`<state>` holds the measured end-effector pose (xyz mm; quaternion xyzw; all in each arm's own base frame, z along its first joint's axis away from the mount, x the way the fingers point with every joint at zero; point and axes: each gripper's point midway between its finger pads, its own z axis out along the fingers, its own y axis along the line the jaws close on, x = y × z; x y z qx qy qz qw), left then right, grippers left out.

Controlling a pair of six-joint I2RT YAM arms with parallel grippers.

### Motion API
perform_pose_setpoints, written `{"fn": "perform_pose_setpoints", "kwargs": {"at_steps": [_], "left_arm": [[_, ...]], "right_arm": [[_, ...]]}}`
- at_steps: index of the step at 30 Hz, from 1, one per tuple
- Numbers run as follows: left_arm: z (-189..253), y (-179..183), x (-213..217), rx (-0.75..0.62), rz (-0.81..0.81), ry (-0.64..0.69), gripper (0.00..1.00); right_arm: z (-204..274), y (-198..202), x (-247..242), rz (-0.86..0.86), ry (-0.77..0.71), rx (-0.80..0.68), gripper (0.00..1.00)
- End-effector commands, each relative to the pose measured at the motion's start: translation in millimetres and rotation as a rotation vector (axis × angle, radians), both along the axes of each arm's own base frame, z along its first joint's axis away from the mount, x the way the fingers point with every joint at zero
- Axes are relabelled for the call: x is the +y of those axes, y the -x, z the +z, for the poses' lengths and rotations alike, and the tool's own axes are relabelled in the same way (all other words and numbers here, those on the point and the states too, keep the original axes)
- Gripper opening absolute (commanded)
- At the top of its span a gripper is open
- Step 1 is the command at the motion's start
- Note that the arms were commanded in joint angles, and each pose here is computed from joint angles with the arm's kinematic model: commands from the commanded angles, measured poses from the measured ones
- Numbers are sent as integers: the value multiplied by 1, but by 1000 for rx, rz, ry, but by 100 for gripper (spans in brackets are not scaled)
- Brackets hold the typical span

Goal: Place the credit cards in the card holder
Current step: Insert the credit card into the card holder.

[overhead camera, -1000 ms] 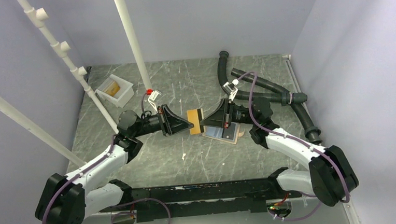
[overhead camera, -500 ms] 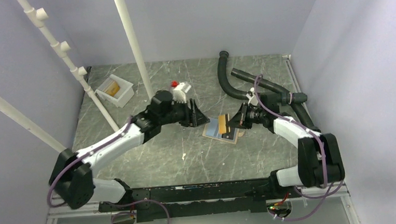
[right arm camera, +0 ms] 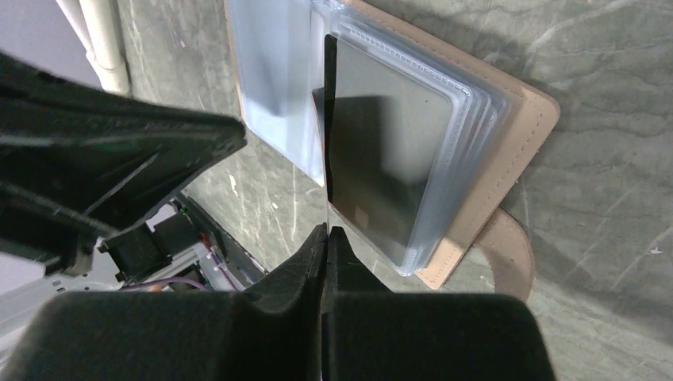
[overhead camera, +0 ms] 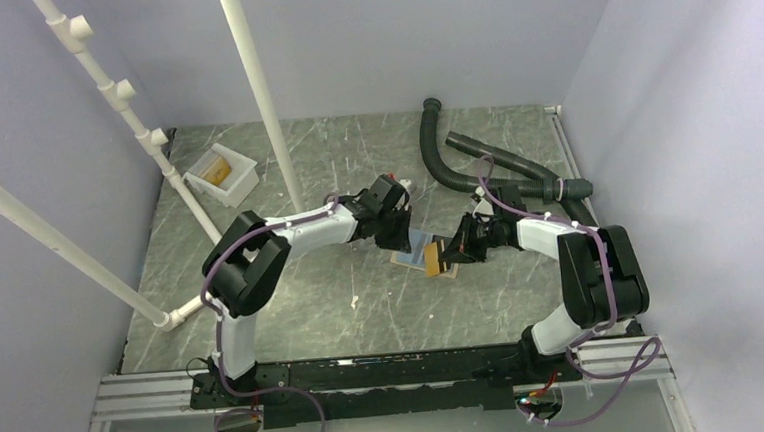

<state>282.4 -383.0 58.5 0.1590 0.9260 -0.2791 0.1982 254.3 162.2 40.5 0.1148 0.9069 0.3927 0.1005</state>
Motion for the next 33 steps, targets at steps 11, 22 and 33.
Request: {"fn": "perform_pose_setpoints", "kwargs": {"at_steps": [11,22,33], "left_arm": [[-41,-19,27,47,99,-100,0],[-56,-12,37,74,88,-151,0],[-57,-8,36,78,59,-142,0]], "right_arm": [[-9,-14,-5,-27,47,-7,0],[-11,-29,0,-48,14,-43,0],[-8,-53,3,-89,-17,-139,0]]}}
